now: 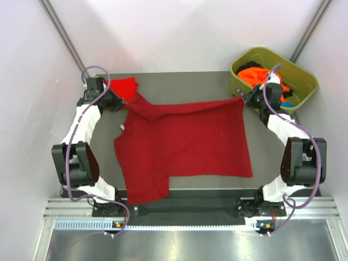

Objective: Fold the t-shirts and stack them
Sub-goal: Flatten the tshirt out, then fold the tshirt

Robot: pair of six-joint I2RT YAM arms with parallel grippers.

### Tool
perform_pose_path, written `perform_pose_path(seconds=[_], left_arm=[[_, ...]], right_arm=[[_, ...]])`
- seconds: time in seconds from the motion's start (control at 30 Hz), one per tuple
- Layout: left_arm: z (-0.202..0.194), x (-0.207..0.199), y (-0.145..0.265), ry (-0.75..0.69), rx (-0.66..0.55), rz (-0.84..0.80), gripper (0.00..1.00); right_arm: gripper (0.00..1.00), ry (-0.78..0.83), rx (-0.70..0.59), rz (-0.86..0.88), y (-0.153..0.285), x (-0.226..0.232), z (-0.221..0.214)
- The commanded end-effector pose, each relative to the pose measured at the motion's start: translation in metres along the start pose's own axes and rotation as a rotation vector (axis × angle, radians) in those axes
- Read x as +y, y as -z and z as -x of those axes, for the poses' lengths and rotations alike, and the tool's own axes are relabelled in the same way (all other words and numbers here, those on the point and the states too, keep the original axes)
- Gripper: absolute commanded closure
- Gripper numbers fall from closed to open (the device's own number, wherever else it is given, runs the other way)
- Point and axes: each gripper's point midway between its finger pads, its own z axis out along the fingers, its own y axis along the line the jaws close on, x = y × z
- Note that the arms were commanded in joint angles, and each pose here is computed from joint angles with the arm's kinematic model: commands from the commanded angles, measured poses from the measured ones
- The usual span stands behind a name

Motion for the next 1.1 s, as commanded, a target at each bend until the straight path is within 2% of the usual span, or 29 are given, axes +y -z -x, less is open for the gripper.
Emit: perform_pose_path(seconds=[0.0,0.2,0.4,0.77,1.07], left_arm=[[-0.019,-0.003,0.022,0.043,0.037,-0.052,1.00],[-0.052,0.021,0.038,0.080,0.092,0.003,1.00],[-0.070,0.046,0.050,0.120,0.077,0.059,1.00],[-0.124,0.098,0.046,0.184,0.129,0.143,1.00],[-0.130,0.115,0.043,0.187,0.113,0.189,1.00]], right_arm=[[1.00,0.010,0.001,-0.037,0.017,-0.012,-0.005],[1.00,0.021,0.043,-0.090,0.032,-0.028,-0.031],[1.00,0.025,0.092,-0.139,0.038,-0.044,-0.055],[1.00,-0.031,0.160,-0.181,0.036,-0.064,-0.094],[1.00,-0.034,0.149,-0.255,0.039,-0.084,-0.089]])
